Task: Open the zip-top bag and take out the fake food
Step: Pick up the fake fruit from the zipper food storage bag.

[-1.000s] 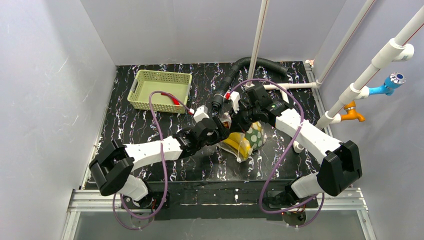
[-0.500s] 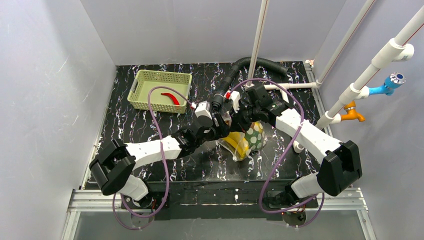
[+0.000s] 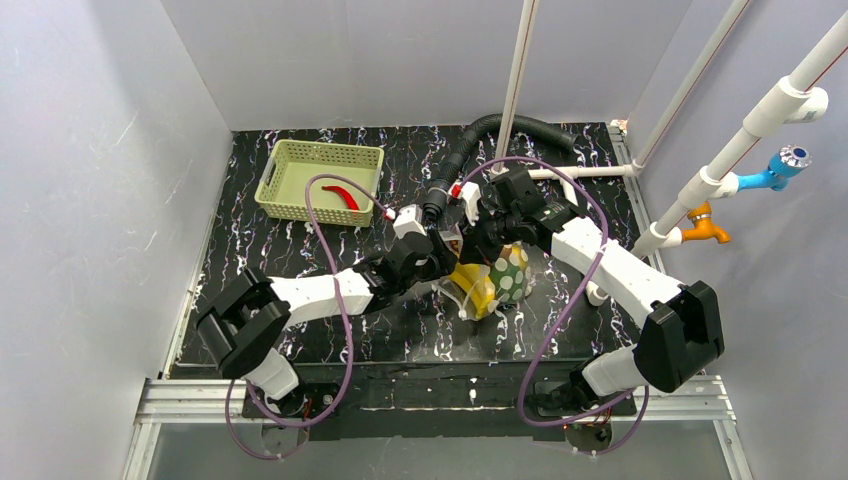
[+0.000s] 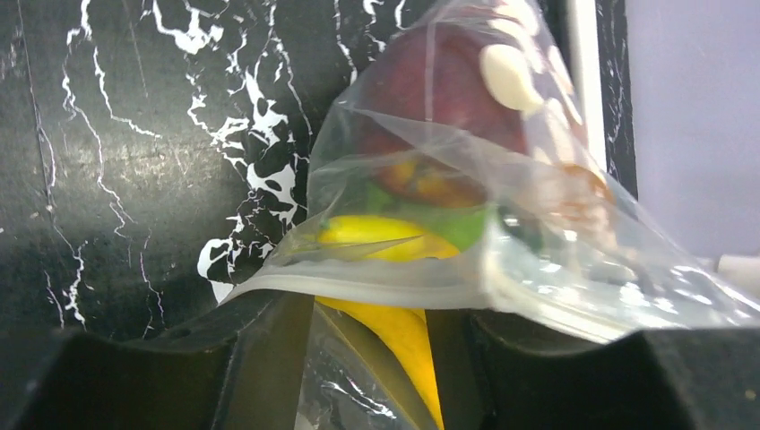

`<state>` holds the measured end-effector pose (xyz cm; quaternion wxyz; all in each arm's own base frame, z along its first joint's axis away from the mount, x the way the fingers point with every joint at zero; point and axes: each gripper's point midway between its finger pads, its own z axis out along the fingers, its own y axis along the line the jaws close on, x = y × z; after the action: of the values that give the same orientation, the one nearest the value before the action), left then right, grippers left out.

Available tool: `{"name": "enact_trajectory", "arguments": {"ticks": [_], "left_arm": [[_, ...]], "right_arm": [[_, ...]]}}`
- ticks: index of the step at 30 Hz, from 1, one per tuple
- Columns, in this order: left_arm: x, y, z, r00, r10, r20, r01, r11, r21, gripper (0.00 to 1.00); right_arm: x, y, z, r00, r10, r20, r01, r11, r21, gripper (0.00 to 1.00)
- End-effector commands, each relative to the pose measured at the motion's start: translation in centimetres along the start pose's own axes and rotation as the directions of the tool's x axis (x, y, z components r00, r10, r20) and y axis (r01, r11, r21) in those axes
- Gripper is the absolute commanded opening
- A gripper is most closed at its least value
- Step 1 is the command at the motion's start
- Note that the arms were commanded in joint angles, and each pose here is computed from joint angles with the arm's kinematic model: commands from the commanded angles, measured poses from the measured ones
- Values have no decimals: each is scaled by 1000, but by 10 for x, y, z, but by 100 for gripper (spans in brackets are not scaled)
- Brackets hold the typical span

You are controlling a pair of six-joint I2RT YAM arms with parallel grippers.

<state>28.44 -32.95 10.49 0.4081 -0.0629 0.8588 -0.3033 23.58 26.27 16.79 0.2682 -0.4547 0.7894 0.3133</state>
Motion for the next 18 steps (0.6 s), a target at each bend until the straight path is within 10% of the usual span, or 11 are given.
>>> {"name": "enact_trajectory", "arguments": {"ticks": [1,18], "left_arm": [[-10,8,10,991,-121,48,125,987,-96,45],[-19,-2,17,965,-223,138,223,975,18,53]], "right_arm": [[-10,8,-4,999,-28,34,29,999,-29,1],[-9,10,-5,999,-29,37,30,999,-39,1]]}}
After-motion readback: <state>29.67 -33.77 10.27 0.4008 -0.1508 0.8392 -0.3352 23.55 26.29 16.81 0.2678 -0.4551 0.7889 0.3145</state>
